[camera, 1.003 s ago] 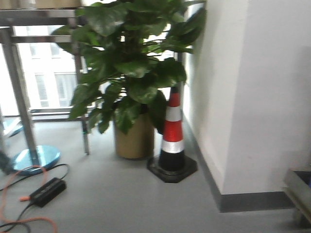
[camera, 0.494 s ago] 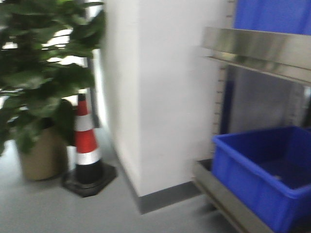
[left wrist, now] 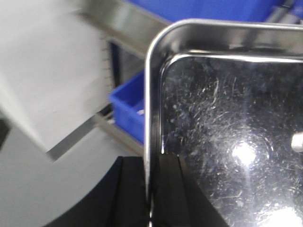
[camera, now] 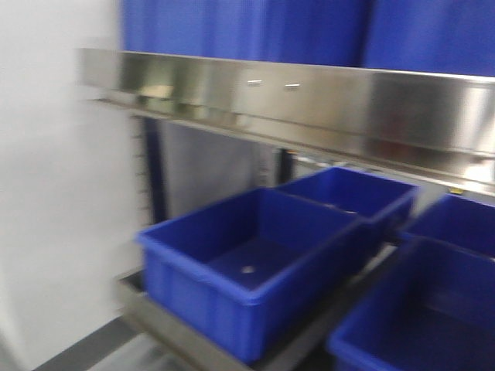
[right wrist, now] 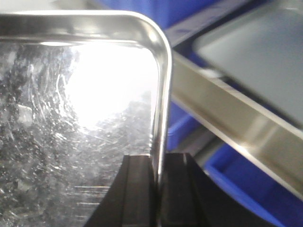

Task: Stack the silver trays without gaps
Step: 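Turn and drive to the other shelf holding the tray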

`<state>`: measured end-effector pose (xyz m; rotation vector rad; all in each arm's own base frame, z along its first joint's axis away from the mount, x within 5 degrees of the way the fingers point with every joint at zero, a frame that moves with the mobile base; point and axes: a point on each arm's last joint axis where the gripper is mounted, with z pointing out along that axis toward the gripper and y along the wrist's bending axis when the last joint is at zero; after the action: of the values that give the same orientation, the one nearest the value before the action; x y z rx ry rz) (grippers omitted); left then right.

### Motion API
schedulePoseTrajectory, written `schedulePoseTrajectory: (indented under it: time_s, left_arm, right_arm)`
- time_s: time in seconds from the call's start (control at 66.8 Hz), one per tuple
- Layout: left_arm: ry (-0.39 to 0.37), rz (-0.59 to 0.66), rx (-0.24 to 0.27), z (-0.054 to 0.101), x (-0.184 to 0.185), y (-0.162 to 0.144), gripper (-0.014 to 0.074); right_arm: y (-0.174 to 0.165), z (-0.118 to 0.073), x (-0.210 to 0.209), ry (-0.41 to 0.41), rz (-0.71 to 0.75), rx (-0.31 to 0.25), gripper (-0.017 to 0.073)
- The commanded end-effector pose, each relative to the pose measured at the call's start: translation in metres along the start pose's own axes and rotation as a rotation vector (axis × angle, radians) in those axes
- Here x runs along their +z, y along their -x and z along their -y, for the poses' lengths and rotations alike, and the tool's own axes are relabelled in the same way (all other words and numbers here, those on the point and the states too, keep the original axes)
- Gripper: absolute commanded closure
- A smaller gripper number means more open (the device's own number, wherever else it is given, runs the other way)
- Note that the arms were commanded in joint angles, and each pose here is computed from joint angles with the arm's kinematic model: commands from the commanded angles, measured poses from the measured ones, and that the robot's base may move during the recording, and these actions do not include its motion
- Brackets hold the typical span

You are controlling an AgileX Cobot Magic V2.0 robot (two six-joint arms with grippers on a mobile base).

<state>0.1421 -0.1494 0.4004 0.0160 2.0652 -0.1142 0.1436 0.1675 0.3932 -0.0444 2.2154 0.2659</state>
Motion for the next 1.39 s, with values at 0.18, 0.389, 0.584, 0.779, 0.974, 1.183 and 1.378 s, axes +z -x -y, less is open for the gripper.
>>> schedulePoseTrajectory:
  time_s: [0.18,0.389,0.584,0.779,0.974,1.183,1.378]
  left_arm:
    - [-0.103,0.027,0.007,0.0118,-0.0001,0.002,0.061]
    - [-0.103,0.027,0.007,0.0118,-0.0001,0.002,0.061]
    - [-0.103,0.027,0.007,0.0118,-0.0001,0.002,0.061]
    - [-0.103,0.027,0.007,0.0118,-0.0001,0.002,0.061]
    - [-0.103,0.027,0.007,0.0118,-0.0001,0.002,0.061]
    - [-0.103,0.027,0.007,0.0118,-0.0001,0.002,0.061]
    - [-0.103,0.027,0.007,0.0118,-0.0001,0.002,0.061]
  right_arm:
    - [0.0067,-0.0134,-0.0045,0.15,0.065,-0.008,0.0565]
    - [0.0067,-0.0134,-0.0045,0.15,0.065,-0.008,0.0565]
    - [0.0067,-0.0134,-0.0045,0.15,0.065,-0.008,0.0565]
    - [0.0067,-0.0134,-0.0045,0.15,0.065,-0.008,0.0565]
    - [0.0067,-0.0134,-0.0045,0.15,0.065,-0.008,0.0565]
    - [0.0067,-0.0134,-0.0045,0.15,0.065,-0.008,0.0565]
    - [0.0067,-0.0134,-0.0045,0.15,0.065,-0.008,0.0565]
